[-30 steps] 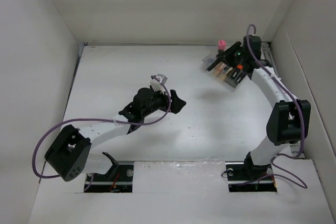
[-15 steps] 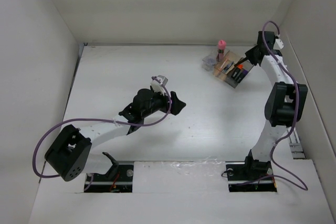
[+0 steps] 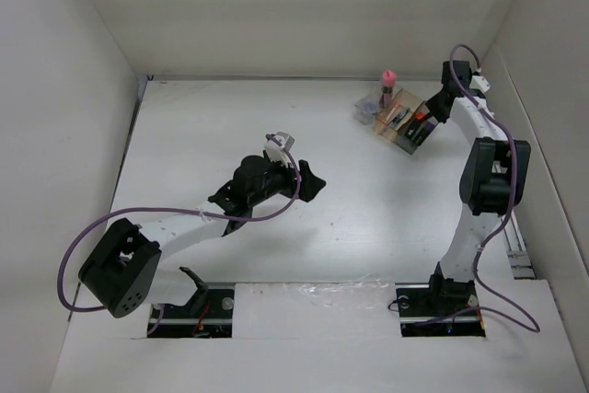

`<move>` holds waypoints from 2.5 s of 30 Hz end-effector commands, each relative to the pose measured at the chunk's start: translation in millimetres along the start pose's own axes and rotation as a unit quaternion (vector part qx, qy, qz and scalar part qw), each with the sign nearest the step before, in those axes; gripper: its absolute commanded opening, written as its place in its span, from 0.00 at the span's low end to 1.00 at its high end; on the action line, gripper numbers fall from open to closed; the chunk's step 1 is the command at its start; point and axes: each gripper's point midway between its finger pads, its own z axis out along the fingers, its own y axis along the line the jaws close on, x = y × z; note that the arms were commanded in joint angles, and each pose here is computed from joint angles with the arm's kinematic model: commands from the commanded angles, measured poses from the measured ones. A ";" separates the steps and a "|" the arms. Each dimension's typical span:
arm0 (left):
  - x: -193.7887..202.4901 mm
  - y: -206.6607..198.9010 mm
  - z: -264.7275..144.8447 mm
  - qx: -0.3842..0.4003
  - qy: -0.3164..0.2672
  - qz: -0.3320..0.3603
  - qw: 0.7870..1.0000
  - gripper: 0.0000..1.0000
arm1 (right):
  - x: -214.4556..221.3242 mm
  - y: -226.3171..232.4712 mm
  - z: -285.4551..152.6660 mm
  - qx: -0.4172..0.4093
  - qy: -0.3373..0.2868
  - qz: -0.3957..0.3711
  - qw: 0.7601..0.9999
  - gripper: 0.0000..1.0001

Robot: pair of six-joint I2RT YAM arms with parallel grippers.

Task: Sort the stationery into containers
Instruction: Place the stationery into the container

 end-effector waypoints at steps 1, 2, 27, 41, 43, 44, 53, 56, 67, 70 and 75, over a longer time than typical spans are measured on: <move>-13.8 -5.9 2.3 0.014 -0.023 0.012 1.000 1.00 | 7.8 15.2 -4.9 -0.001 -0.001 -0.016 1.000 0.32; -13.8 -5.9 2.3 0.014 -0.023 0.012 1.000 1.00 | 6.3 13.8 -4.6 0.003 -0.005 -0.016 1.000 0.36; -52.3 -38.7 -34.2 0.050 -0.078 -0.052 0.994 1.00 | 56.2 24.8 -277.8 -0.302 -0.007 0.005 0.953 0.99; -58.3 -23.2 -101.3 0.016 -0.171 -0.100 0.980 1.00 | 192.3 -41.1 -296.0 -0.311 0.122 -0.060 0.941 0.00; -55.4 -21.7 -102.6 0.015 -0.171 -0.095 0.981 1.00 | 191.1 -53.1 -290.0 -0.281 0.111 -0.059 0.951 0.02; -51.6 -17.8 -101.7 0.008 -0.170 -0.096 0.981 1.00 | 187.6 -54.7 -289.8 -0.273 0.106 -0.055 0.954 0.02; -41.3 11.6 -108.9 -0.056 -0.176 -0.066 0.980 1.00 | 190.0 -56.7 -267.8 -0.212 0.093 -0.057 0.971 0.50; -42.1 14.9 -109.4 -0.065 -0.178 -0.051 0.981 1.00 | 191.3 -54.4 -264.9 -0.204 0.089 -0.058 0.973 0.67; -33.9 14.6 -91.7 -0.053 -0.158 -0.043 0.985 1.00 | 182.0 -57.2 -258.6 -0.209 0.049 -0.040 0.976 0.81; -34.8 8.4 -87.0 -0.037 -0.153 -0.041 0.987 1.00 | 178.8 -57.0 -261.8 -0.224 0.042 -0.040 0.973 0.81; -39.8 2.6 -82.1 -0.025 -0.149 -0.028 0.988 1.00 | 176.5 -56.5 -260.9 -0.240 0.039 -0.029 0.969 0.84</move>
